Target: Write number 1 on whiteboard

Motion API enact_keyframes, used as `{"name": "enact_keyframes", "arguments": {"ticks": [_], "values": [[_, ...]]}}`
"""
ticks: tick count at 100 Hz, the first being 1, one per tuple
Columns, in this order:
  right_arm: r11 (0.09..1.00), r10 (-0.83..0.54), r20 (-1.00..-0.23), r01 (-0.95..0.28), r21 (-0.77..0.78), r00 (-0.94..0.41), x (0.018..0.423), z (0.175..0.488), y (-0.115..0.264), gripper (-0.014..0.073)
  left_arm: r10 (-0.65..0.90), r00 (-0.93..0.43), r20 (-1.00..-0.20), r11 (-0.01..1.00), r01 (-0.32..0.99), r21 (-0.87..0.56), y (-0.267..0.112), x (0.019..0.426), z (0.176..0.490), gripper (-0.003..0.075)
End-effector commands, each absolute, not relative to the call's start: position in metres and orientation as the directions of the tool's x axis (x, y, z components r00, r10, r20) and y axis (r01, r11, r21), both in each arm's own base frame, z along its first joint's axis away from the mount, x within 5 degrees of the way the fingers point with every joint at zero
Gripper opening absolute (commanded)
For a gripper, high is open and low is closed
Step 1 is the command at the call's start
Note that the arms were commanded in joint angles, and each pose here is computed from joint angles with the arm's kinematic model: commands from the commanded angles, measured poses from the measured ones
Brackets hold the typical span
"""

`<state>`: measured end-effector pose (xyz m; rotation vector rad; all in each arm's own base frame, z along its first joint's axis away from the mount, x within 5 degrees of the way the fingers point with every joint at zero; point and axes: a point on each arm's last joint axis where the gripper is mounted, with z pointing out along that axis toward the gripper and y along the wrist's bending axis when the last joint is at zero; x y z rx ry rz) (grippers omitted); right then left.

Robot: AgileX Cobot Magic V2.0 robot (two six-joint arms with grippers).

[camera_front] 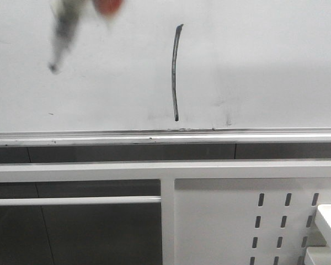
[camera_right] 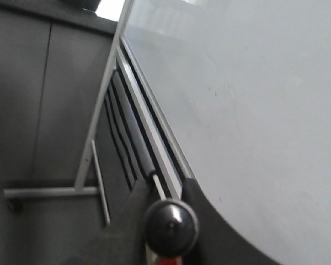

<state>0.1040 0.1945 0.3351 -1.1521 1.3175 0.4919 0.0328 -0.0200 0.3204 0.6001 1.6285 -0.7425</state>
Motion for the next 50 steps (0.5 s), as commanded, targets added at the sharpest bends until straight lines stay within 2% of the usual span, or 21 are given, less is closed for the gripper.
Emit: {"name": "enact_keyframes", "arguments": {"ticks": [1,12,27,40,50], "values": [[0.462,-0.183,-0.951,-0.833,-0.306,0.248,0.102,0.372,0.19,-0.0077,0.044,-0.101,-0.994,0.586,0.808,-0.056,-0.047,0.038,0.337,0.0286],[0.414,-0.176,-0.952,-0.858,-0.304,0.252,0.097,0.386,0.192,-0.0077,0.193,-0.091,-0.977,0.559,0.828,0.033,-0.077,0.052,0.343,0.0314],[0.371,-0.19,-0.95,-0.878,-0.302,0.246,0.094,0.39,0.193,-0.0077,0.288,-0.066,-0.955,0.53,0.842,0.102,-0.105,0.067,0.357,0.0314],[0.36,-0.197,-0.949,-0.883,-0.302,0.245,0.093,0.389,0.194,-0.0077,0.416,0.027,-0.909,0.443,0.867,0.229,-0.121,0.071,0.36,0.0313],[0.344,-0.214,-0.936,-0.876,-0.339,0.278,0.091,0.388,0.194,-0.0077,0.468,0.052,-0.882,0.387,0.886,0.257,-0.13,0.07,0.36,0.0313]]}}
